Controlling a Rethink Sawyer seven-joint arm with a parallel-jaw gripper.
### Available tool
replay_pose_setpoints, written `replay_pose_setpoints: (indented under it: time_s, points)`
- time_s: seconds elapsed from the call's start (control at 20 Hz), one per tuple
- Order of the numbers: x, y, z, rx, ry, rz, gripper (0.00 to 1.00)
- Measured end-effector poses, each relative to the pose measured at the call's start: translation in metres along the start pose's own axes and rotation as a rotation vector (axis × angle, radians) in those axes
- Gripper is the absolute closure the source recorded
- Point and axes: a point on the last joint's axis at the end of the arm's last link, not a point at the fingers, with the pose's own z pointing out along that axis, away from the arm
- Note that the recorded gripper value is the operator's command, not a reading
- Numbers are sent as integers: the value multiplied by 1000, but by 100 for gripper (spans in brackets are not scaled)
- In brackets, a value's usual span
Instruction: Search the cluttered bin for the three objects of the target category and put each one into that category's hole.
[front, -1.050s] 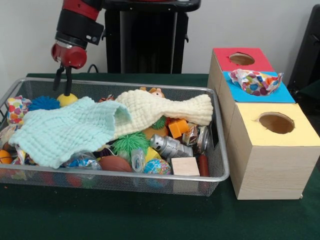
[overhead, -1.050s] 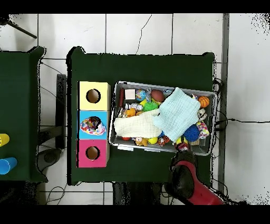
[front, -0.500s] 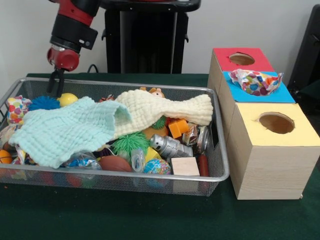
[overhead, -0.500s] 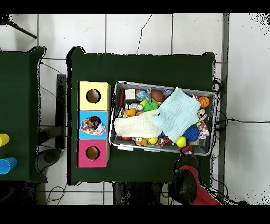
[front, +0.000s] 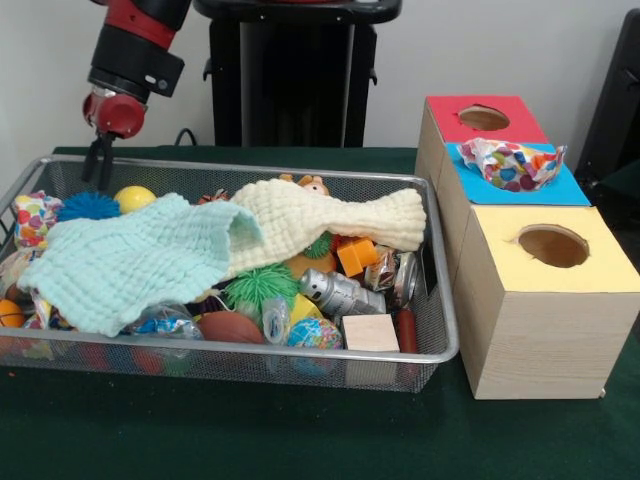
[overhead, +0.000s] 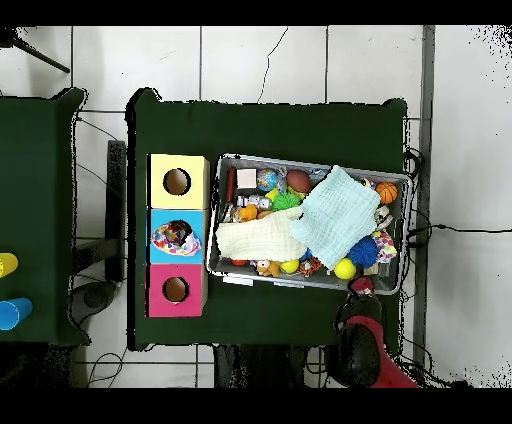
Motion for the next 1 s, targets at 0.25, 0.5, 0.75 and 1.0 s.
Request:
replay_pose_setpoints:
  time_s: [0.25,0.5,0.75,1.0]
  points:
    - [-6,-5,-2,-20,-7,3,0]
    - [-11,-12,-3,-36,-11,16,0]
    - [-13,-14,-3,-39,-13,24,0]
    - [-15,-15,-3,-40,-15,27,0]
